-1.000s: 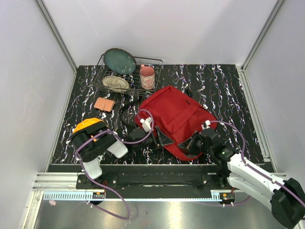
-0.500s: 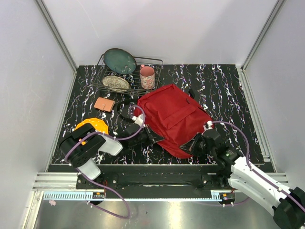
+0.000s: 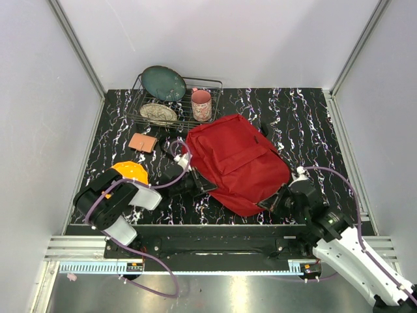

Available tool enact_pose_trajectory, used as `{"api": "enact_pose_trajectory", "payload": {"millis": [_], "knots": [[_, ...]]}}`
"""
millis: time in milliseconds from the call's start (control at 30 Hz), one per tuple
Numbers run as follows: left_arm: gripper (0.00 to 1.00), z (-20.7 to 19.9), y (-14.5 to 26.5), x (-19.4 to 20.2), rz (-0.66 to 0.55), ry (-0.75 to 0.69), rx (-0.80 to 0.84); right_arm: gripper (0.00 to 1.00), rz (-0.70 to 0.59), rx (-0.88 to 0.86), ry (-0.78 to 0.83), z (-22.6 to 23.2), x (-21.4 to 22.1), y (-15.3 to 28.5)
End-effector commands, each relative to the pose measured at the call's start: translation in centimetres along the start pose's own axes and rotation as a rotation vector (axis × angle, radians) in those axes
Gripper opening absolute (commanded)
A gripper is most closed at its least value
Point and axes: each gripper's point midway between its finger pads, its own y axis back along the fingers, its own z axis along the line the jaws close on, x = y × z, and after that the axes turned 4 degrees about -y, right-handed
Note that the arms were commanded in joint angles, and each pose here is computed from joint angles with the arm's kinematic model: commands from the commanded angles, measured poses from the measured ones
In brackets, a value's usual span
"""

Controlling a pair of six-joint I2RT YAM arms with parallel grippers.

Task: Pack the student bag
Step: Zip the student bag at the center of the board.

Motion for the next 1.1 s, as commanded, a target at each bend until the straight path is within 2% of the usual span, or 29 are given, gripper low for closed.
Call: {"api": "enact_pose_trajectory", "payload": {"millis": [0,67,133,233,300,367,400,533,667,767,800,833,900,933,967,1067], "knots": [[0.20,-0.8,1.2,-4.2,-0.154,-0.093,0.033,0.00,-0.113,0.067,0.013,-1.3,-1.8,1.5],[0.50,-1.2,1.7,-3.7,-0.136,-0.120,0.048,0.00,-0.109,0.025,0.000,-0.2,-1.9,0.9],[0.67,-2.2,2.4,-3.5,-0.123,-0.148,0.079,0.00,-0.064,-0.012,0.003,0.8,-1.3,0.0],[0.79,-2.7,3.5,-2.8,-0.109,-0.182,0.061,0.00,-0.024,-0.031,0.034,1.7,-1.1,-0.9],[0.84,-3.1,4.4,-2.0,-0.104,-0.227,0.020,0.00,-0.009,-0.073,0.050,3.0,-1.1,-1.1],[0.97,-3.8,5.0,-1.7,-0.112,-0.295,-0.019,0.00,0.014,-0.077,0.069,3.4,-0.9,-1.5],[0.97,-3.6,5.7,-0.7,-0.103,-0.332,-0.081,0.00,0.019,-0.081,0.077,3.8,-1.0,-1.8],[0.99,-6.1,7.4,-0.3,-0.115,-0.498,-0.132,0.00,0.040,-0.084,0.103,4.5,-1.0,-2.2],[0.99,-7.2,8.0,0.2,-0.035,-0.685,-0.149,0.00,0.023,-0.082,0.105,4.5,-1.4,-2.0],[0.99,-8.9,7.0,1.1,0.048,-0.811,-0.071,0.00,0.008,-0.086,0.102,4.5,-1.5,-1.5],[0.99,-8.8,6.2,2.5,0.122,-0.846,-0.044,0.00,0.004,-0.089,0.098,4.4,-1.5,-1.4],[0.99,-10.3,5.6,2.4,0.128,-0.885,-0.014,0.00,0.001,-0.088,0.092,4.3,-1.5,-1.3],[0.99,-10.0,4.2,3.8,0.205,-0.979,-0.006,0.00,-0.009,-0.084,0.085,4.1,-1.5,-1.0],[0.99,-11.1,3.7,3.8,0.206,-1.020,0.013,0.00,-0.015,-0.083,0.080,4.1,-1.6,-1.0],[0.99,-10.4,2.9,4.2,0.234,-1.083,-0.004,0.00,-0.023,-0.079,0.079,4.0,-1.7,-0.9],[0.99,-11.1,1.7,4.9,0.252,-1.160,0.020,0.00,-0.031,-0.075,0.077,3.8,-1.8,-0.7]]}}
